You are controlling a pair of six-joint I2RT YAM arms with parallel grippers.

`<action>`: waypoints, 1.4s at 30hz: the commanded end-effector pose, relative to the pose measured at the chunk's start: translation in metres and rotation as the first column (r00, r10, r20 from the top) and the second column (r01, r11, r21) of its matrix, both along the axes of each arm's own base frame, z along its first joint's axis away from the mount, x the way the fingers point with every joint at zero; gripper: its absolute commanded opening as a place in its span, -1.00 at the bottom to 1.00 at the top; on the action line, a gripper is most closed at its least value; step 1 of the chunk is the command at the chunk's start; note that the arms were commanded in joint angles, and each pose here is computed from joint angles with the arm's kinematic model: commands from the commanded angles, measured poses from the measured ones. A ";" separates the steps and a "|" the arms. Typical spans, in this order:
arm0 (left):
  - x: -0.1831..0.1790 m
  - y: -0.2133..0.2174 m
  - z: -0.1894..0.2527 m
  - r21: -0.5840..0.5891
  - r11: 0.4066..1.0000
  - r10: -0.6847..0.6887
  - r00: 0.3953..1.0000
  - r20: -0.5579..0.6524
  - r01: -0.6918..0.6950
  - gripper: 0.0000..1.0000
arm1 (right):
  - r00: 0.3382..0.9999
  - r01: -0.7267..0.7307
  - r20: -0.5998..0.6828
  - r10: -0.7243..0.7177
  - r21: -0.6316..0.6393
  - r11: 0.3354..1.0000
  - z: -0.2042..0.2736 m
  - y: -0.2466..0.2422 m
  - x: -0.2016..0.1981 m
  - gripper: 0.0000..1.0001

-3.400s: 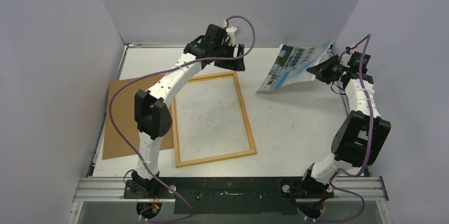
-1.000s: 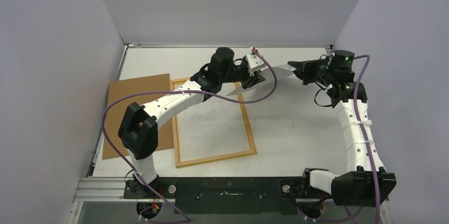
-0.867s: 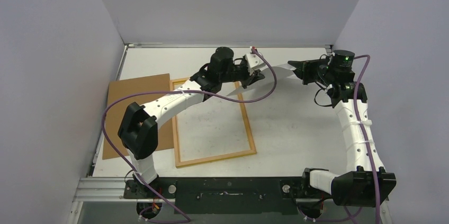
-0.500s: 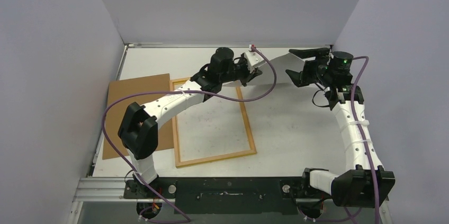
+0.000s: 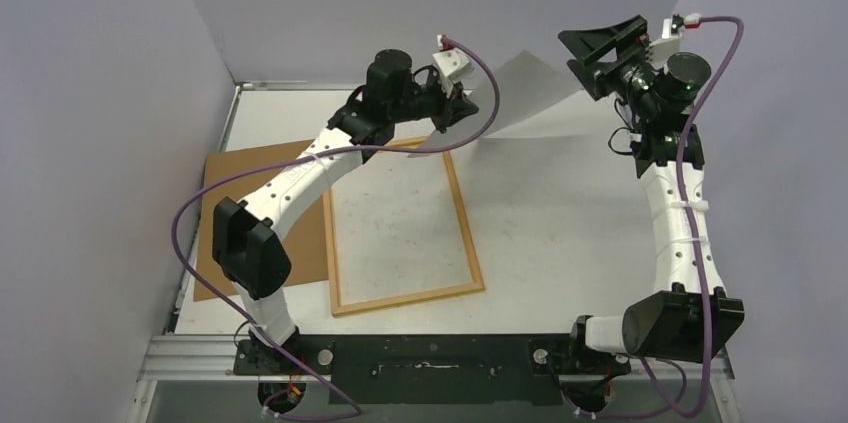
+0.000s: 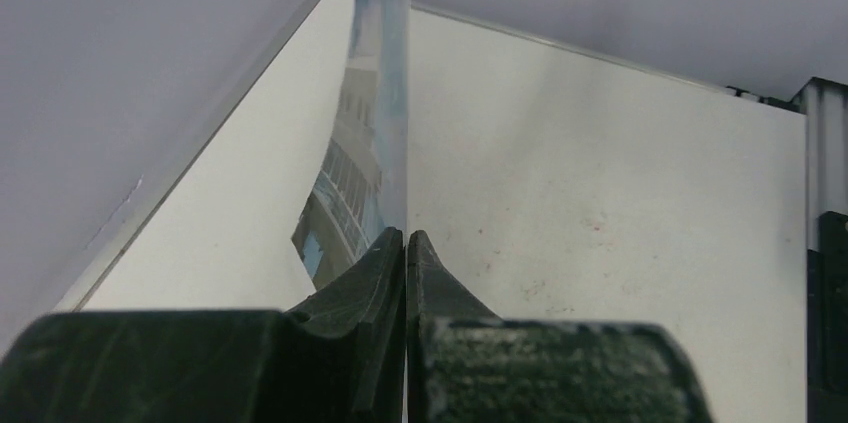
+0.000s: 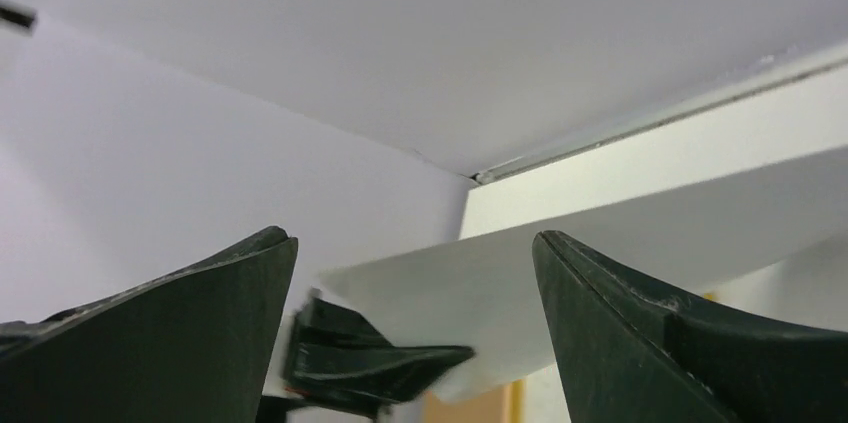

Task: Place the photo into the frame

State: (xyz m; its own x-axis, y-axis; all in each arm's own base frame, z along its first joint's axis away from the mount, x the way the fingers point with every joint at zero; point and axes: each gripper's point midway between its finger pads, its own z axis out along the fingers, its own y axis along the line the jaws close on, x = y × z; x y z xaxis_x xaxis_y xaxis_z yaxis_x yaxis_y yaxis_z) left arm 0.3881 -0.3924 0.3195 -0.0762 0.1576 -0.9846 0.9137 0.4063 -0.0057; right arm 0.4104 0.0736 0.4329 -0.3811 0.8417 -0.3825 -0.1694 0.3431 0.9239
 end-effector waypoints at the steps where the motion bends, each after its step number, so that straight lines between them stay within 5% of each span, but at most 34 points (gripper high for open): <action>1: -0.048 0.018 0.104 -0.108 0.987 -0.103 0.989 0.102 0.114 -1.00 | 0.871 -0.002 0.432 0.233 -0.472 0.882 0.063 0.028 -0.032 0.85; 6: -0.069 0.038 0.125 -0.117 0.975 -0.181 0.981 0.072 0.188 -1.00 | 0.813 0.013 0.445 0.376 -0.659 0.752 0.059 0.036 -0.046 0.88; 16: -0.104 0.079 0.117 0.019 0.955 -0.297 0.946 0.132 0.297 -1.00 | 0.675 0.013 0.445 0.589 -0.805 0.593 0.039 0.052 -0.087 0.89; 21: -0.115 0.094 0.104 0.129 0.940 -0.335 0.924 0.184 0.315 -1.00 | 0.624 -0.043 0.426 0.655 -0.818 0.573 0.032 0.066 -0.101 0.90; 30: -0.128 0.101 0.114 0.140 0.930 -0.361 0.919 0.157 0.341 -1.00 | 0.510 -0.181 0.419 0.751 -0.802 0.570 0.027 0.097 -0.147 0.84; 36: -0.134 0.104 0.113 0.153 0.922 -0.379 0.912 0.157 0.356 -1.00 | 0.492 -0.241 0.396 0.776 -0.794 0.558 0.010 0.102 -0.173 0.83; 42: -0.139 0.108 0.119 0.157 0.918 -0.389 0.905 0.172 0.365 -1.00 | 0.502 -0.339 0.333 0.798 -0.773 0.536 -0.013 0.105 -0.175 0.27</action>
